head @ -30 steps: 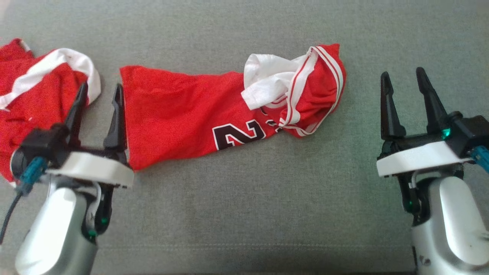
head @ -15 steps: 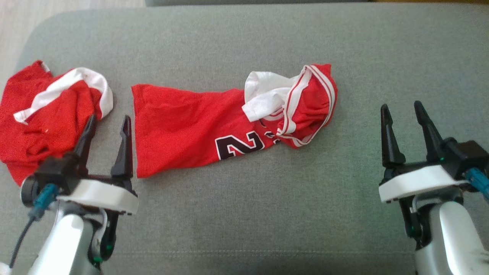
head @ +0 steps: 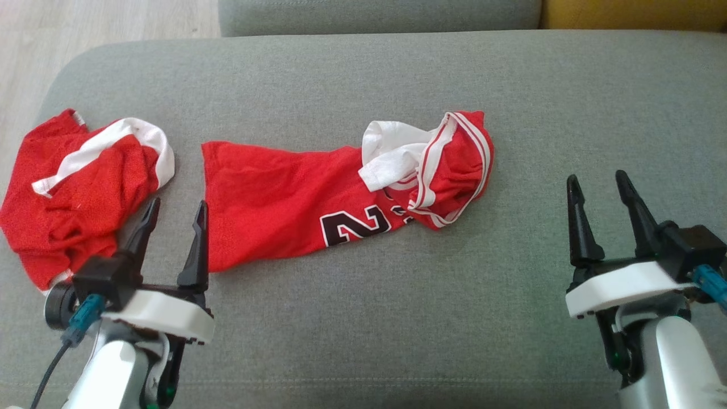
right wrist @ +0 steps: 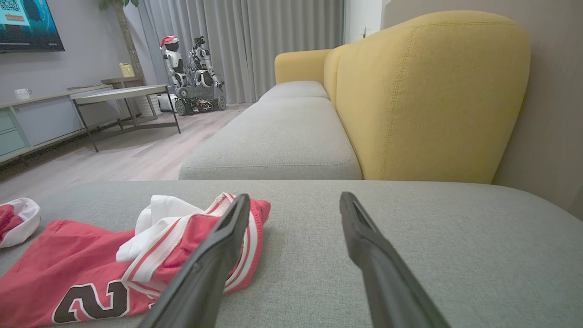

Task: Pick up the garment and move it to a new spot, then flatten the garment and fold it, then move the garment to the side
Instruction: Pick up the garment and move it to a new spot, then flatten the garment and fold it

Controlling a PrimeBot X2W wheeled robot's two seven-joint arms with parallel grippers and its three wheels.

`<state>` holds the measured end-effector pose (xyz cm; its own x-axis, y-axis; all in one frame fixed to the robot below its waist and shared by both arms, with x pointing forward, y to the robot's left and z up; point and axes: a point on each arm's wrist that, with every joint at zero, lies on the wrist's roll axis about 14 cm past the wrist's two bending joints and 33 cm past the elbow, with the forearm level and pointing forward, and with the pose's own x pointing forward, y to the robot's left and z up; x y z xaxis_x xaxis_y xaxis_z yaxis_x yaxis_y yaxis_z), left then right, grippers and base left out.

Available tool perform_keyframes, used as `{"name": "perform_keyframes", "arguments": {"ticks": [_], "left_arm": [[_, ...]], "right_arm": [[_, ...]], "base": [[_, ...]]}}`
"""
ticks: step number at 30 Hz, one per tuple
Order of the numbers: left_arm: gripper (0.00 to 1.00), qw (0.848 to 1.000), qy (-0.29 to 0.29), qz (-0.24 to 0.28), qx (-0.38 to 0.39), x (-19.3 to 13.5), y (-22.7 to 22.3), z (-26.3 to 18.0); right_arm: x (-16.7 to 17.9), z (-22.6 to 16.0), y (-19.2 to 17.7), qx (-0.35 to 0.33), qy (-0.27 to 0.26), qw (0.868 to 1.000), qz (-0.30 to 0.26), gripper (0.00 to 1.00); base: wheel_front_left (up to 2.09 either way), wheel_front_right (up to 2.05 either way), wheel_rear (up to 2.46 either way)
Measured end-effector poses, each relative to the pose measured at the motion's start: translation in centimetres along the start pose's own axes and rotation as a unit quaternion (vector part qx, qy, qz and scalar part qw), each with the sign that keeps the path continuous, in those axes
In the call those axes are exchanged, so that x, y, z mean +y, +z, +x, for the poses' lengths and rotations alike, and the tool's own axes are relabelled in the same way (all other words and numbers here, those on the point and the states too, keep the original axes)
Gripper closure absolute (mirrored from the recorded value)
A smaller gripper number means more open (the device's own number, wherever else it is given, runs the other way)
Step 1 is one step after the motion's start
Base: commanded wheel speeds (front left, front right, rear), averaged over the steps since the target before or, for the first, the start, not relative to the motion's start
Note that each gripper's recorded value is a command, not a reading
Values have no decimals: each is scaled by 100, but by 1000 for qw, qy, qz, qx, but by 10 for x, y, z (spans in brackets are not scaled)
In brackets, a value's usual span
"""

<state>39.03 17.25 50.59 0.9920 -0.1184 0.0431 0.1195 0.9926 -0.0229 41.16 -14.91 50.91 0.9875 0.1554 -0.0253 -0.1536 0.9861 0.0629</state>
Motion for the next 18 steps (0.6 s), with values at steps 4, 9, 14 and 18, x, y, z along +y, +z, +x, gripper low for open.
{"name": "perform_keyframes", "arguments": {"ticks": [4,9,14,18], "left_arm": [[0,1000,1,0,2,1,-1,-1],[0,1000,2,1,3,1,-2,-2],[0,1000,2,1,3,1,-2,-2],[0,1000,2,0,7,1,-4,-2]], "right_arm": [[0,0,1,-2,0,1000,0,0],[1,1,1,0,1,1000,0,0],[0,1,1,0,1,1000,0,0],[1,2,-1,4,2,1000,0,0]], "base": [[0,0,0],[0,0,0],[0,0,0],[0,0,0]]}}
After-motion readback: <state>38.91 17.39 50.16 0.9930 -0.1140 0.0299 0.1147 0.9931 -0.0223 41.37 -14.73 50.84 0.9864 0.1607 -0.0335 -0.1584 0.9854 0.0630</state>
